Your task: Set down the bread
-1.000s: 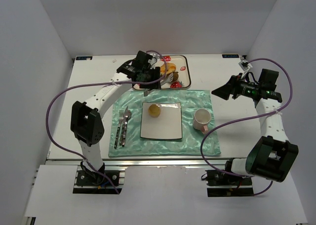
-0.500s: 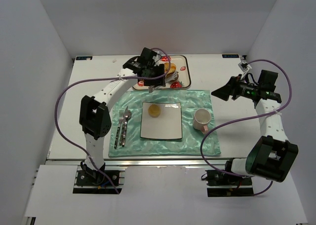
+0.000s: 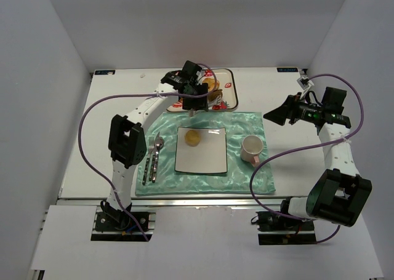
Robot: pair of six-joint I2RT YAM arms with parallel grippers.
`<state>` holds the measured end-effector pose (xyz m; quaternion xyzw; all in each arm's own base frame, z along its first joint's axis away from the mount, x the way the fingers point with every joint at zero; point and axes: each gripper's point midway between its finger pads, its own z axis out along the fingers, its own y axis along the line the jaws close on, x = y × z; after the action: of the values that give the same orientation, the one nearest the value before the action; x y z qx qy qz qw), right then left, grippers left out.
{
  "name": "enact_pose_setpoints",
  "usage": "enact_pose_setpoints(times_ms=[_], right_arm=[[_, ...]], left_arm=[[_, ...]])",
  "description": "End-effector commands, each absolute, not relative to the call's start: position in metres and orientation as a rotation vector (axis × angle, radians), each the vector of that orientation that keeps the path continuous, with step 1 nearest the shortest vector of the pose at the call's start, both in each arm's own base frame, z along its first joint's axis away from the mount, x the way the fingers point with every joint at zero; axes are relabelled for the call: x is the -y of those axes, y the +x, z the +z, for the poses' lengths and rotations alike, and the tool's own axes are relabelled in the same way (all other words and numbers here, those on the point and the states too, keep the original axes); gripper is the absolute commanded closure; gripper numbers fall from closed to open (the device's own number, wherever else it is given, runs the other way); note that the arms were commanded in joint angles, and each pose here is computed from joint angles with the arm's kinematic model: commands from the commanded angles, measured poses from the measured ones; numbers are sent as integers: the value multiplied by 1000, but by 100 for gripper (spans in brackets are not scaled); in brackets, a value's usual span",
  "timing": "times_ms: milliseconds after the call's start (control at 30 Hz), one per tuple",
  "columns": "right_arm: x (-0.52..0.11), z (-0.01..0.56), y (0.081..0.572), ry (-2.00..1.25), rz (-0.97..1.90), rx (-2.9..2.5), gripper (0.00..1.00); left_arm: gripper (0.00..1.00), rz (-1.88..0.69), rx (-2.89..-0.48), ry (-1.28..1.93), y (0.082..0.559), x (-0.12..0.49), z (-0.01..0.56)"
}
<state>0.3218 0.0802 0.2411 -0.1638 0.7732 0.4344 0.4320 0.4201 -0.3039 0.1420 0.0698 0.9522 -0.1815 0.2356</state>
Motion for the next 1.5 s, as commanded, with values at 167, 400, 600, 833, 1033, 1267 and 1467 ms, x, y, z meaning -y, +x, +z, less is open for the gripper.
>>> enact_pose_setpoints(times_ms=[167,400,600,833,1033,1267,1467], right_arm=[[-82,246,319,-431,1084,-1894,11],[-82,246,319,-432,1083,-1893,11],[-81,246,318,-435,1077,-1893,11],[-82,246,317,-432,1081,-1895,11],[-82,246,317,-434,1082,-1893,11],[-83,246,317,-428,1091,-1896,11],[-82,248,316,-428,1088,-1893,11]], left_arm=[[35,-526,-2542,188,428,316,168],[44,-476,-2575,164,433,314,152],[69,-460,-2558,157,433,311,153],[88,-475,-2493,174,431,307,177],[95,-543,-2397,219,420,305,221],[100,-589,-2364,301,401,301,246],[100,-625,-2374,333,386,298,247]])
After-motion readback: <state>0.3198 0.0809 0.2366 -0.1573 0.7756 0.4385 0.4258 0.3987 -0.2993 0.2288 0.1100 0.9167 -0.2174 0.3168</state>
